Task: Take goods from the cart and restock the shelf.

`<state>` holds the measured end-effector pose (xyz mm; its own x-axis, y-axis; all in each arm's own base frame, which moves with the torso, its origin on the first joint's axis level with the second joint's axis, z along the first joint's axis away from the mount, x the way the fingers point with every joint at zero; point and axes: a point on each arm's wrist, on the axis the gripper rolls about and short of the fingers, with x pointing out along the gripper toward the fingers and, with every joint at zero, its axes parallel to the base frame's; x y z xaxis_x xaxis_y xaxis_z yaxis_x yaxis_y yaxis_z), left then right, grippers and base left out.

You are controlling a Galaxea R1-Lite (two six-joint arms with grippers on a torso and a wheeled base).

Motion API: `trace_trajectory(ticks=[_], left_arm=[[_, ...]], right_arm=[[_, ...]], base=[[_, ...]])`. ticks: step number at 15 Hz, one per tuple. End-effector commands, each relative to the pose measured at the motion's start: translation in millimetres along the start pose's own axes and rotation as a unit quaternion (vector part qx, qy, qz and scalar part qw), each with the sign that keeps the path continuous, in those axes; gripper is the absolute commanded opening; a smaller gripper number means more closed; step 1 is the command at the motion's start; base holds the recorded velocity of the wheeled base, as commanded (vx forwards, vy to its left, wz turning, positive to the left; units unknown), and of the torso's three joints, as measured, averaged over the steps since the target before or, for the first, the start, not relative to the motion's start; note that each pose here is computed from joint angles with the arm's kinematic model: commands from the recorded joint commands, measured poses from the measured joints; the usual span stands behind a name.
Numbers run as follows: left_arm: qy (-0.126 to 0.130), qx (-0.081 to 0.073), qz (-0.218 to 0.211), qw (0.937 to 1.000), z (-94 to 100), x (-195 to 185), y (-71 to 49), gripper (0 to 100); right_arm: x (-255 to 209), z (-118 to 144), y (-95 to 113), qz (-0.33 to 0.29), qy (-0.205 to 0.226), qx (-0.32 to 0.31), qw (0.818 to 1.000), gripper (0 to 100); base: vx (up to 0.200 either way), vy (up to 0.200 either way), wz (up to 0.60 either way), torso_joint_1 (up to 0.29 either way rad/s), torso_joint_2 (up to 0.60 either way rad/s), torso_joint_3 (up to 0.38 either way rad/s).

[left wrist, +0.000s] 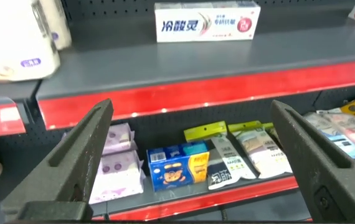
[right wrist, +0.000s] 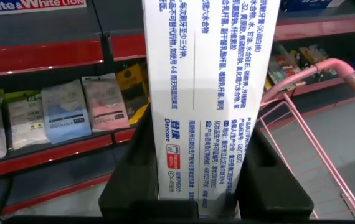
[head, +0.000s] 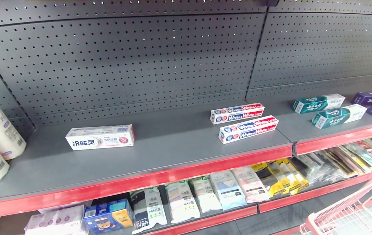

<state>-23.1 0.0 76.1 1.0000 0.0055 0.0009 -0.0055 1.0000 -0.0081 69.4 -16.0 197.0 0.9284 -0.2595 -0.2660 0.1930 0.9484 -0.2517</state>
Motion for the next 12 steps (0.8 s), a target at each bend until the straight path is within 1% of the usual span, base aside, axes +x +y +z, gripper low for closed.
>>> trace_trajectory(ticks=[1,12], left_arm=[[0.000,0.000,0.000,1.0000,-0.1,0.0,0.0,100],[0.000,-0.001,0.000,1.0000,-0.1,0.0,0.0,100]], right_arm=[[0.4,0.0,-0.1,0.000,0.001,-0.001,1.000,0],[1.6,-2.2,0.4,0.001,0.006,-0.012,1.000,0]], base=[[0.000,0.000,0.00,0.178,-0.36,-0.203],[0.000,0.000,0.00,0.167,-0.35,-0.184]])
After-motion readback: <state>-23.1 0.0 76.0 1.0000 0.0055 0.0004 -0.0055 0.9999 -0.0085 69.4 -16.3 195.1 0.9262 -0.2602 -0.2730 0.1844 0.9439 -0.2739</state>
